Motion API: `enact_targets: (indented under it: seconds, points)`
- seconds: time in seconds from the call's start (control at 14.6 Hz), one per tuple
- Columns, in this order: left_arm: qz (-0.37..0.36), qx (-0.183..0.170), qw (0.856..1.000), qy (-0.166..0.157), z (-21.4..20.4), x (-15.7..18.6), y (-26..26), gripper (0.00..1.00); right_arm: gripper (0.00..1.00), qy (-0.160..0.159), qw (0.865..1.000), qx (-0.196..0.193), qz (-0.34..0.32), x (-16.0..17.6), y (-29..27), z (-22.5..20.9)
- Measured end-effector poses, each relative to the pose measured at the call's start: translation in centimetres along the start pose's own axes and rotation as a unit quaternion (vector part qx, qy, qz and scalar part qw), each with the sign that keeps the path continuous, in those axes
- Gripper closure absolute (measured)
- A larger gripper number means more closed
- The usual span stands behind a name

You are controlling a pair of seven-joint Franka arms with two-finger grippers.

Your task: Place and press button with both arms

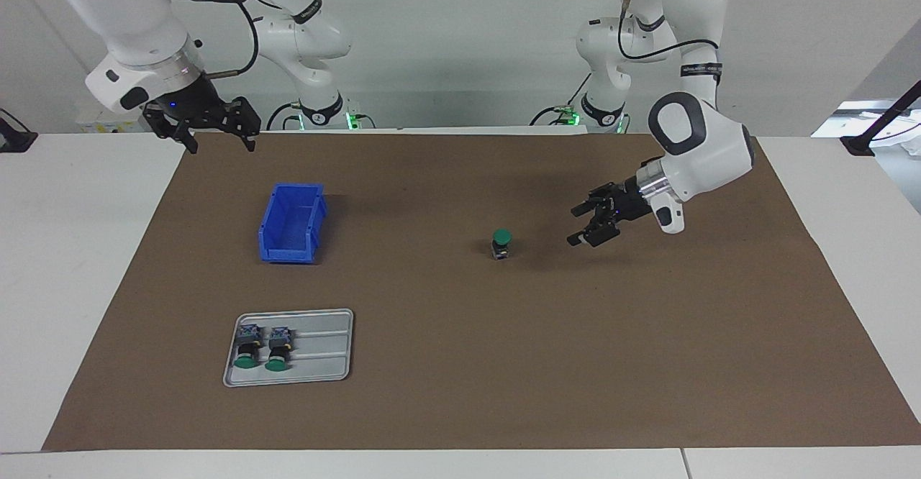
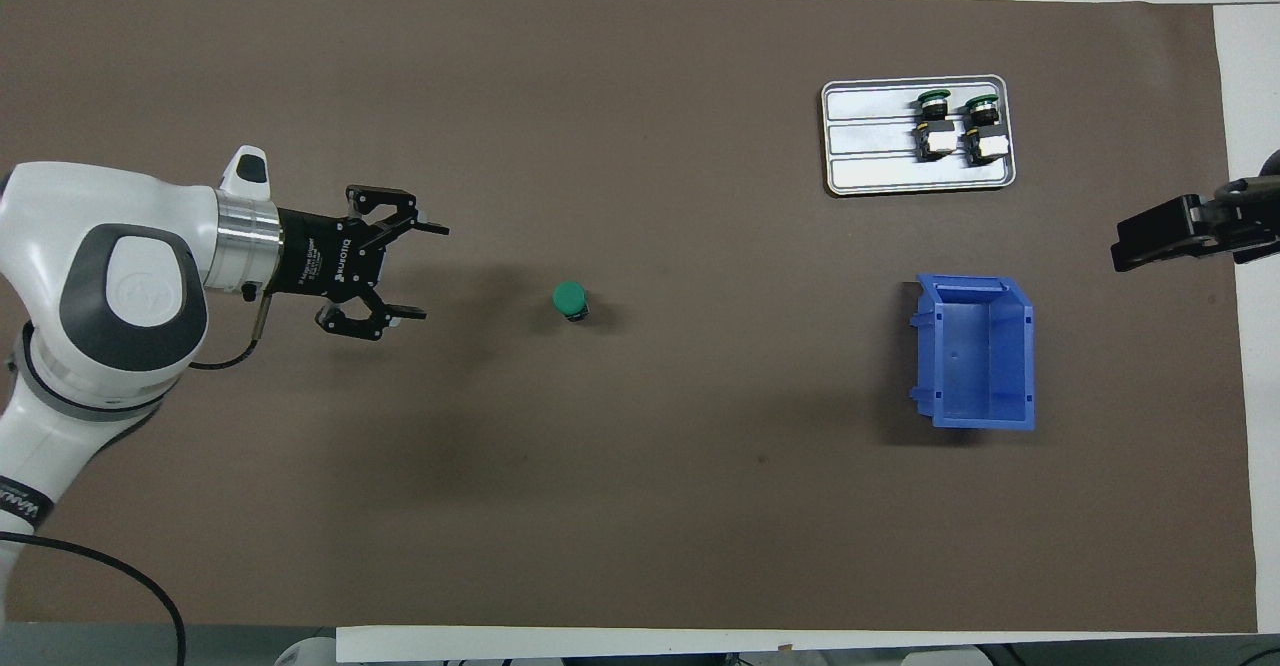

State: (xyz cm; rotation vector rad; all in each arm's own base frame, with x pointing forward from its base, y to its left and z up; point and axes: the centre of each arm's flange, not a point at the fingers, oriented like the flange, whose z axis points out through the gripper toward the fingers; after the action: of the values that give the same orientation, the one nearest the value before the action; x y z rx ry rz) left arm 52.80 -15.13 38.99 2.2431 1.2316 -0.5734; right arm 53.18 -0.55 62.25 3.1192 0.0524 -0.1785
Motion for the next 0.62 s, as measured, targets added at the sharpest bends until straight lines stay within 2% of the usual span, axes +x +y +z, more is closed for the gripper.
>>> enact_targets:
  seconds: [0.14,0.41,0.62]
  points:
    - [0.025,0.038,0.998,0.045,-3.5,0.7,0.5,0.00,0.01,0.000,1.000,0.000,0.000,0.0,0.0,0.0]
    - [0.049,0.079,0.988,0.125,-8.9,2.7,0.6,0.00,0.01,0.000,1.000,0.000,0.000,0.0,0.0,0.0]
    - [0.067,0.104,0.978,0.169,-11.4,3.1,0.8,0.00,0.01,0.000,1.000,0.000,0.000,0.0,0.0,0.0]
